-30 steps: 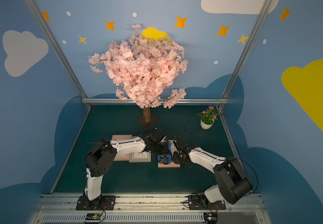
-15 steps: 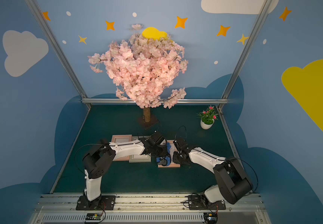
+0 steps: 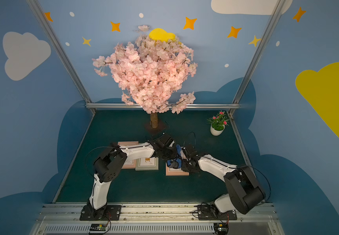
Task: Wipe the picture frame with a cloth
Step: Wipe the dirt from the picture frame.
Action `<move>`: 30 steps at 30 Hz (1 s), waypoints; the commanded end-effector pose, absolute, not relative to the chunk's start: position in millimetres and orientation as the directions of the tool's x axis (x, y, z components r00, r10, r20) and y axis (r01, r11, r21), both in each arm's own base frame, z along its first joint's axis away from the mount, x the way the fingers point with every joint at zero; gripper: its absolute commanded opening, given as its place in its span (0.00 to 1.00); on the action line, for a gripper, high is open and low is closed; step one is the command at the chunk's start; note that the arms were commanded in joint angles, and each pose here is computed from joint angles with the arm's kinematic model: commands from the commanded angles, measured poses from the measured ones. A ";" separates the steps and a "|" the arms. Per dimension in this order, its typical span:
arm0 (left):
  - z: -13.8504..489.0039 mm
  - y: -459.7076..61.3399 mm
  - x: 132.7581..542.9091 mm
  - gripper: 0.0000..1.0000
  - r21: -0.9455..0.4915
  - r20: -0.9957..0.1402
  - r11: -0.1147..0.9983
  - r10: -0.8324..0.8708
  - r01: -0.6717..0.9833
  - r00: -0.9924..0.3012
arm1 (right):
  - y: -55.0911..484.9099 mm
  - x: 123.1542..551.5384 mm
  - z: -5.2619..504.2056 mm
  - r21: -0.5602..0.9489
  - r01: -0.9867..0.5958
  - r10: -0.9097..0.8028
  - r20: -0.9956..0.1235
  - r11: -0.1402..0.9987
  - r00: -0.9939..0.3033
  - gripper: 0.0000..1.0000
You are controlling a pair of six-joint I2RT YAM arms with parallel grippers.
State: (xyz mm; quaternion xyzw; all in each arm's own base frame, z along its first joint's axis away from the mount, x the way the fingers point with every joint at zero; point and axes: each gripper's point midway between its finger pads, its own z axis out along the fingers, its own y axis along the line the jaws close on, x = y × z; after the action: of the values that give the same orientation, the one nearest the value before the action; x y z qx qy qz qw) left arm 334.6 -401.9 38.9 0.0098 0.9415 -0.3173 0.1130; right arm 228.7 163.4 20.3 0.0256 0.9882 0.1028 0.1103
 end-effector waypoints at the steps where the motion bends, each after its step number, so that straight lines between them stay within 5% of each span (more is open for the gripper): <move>1: 23.5 -379.5 326.9 0.03 -0.515 -0.205 0.853 -0.029 0.082 -0.978 | 147.7 207.5 6.3 0.142 0.040 0.060 -0.139 0.989 -0.988 0.34; 10: 17.6 -370.7 235.6 0.03 -0.516 -0.126 0.849 0.057 0.114 -0.990 | 147.9 209.4 6.6 0.150 0.053 0.074 -0.142 0.987 -0.987 0.34; 22: 24.1 -369.5 349.8 0.03 -0.492 -0.207 0.865 -0.008 0.097 -0.978 | 147.0 207.7 8.4 0.149 0.048 0.070 -0.143 0.988 -0.987 0.34; 30: 16.2 -350.9 273.4 0.03 -0.440 -0.147 0.892 0.041 0.102 -0.988 | 148.0 210.0 5.3 0.143 0.049 0.069 -0.138 0.988 -0.988 0.34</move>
State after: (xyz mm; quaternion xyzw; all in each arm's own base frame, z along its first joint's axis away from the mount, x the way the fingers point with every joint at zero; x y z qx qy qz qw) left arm 320.4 -376.0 36.8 0.0381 0.9530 -0.2787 0.1124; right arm 228.3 163.0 20.5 0.0260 0.9882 0.1029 0.1104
